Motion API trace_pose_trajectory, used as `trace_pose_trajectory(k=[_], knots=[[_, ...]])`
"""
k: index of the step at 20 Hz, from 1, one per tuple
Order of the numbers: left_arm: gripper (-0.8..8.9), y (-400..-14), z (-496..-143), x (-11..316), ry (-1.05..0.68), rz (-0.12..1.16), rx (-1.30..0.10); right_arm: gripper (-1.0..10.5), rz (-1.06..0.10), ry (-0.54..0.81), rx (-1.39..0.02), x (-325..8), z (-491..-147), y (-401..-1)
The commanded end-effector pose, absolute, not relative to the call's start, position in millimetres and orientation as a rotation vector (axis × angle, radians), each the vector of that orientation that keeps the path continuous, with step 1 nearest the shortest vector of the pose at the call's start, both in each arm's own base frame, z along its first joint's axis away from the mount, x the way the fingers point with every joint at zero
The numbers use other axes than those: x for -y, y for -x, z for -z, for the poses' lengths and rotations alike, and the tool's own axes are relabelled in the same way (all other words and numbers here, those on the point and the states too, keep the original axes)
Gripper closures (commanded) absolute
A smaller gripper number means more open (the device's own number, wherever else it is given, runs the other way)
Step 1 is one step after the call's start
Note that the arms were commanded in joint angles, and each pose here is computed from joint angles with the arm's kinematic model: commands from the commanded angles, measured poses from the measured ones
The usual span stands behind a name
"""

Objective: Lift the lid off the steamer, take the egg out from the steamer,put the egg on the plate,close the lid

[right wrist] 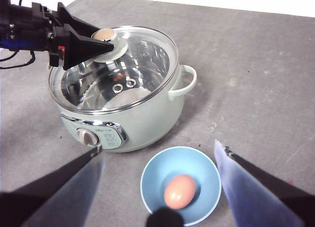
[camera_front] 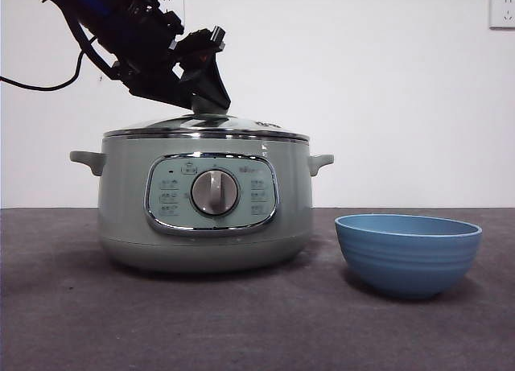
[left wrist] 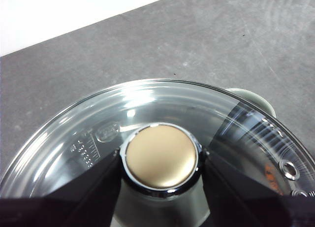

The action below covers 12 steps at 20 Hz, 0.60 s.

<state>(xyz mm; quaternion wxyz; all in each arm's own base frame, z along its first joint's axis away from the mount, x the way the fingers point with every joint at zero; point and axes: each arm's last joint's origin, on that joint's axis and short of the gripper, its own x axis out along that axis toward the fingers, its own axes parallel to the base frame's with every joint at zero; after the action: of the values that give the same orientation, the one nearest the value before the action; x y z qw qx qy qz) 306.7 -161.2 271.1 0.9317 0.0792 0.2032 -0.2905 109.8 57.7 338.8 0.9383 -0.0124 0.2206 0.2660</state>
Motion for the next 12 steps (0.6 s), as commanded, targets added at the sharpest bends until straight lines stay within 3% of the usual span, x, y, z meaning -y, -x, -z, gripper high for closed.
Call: trace_pose_trajectory(k=[1, 3, 4, 7, 12], knots=[[8.19, -307, -264, 162, -0.193, 0.598, -0.462, 5.6, -0.546, 0.018, -0.451, -58, -338, -109], [8.02, -306, -263, 162, -0.194, 0.598, -0.478, 5.6, -0.546, 0.018, -0.450, -58, -338, -109], [7.41, -306, -263, 162, -0.188, 0.597, -0.481, 5.6, -0.546, 0.018, -0.450, -58, -338, -109], [3.64, -306, -264, 162, -0.187, 0.597, -0.477, 5.6, -0.546, 0.018, -0.451, -58, -338, -109], [3.33, -297, -278, 157, -0.160, 0.591, -0.454, 5.6, -0.546, 0.019, -0.451, -58, -338, -109]])
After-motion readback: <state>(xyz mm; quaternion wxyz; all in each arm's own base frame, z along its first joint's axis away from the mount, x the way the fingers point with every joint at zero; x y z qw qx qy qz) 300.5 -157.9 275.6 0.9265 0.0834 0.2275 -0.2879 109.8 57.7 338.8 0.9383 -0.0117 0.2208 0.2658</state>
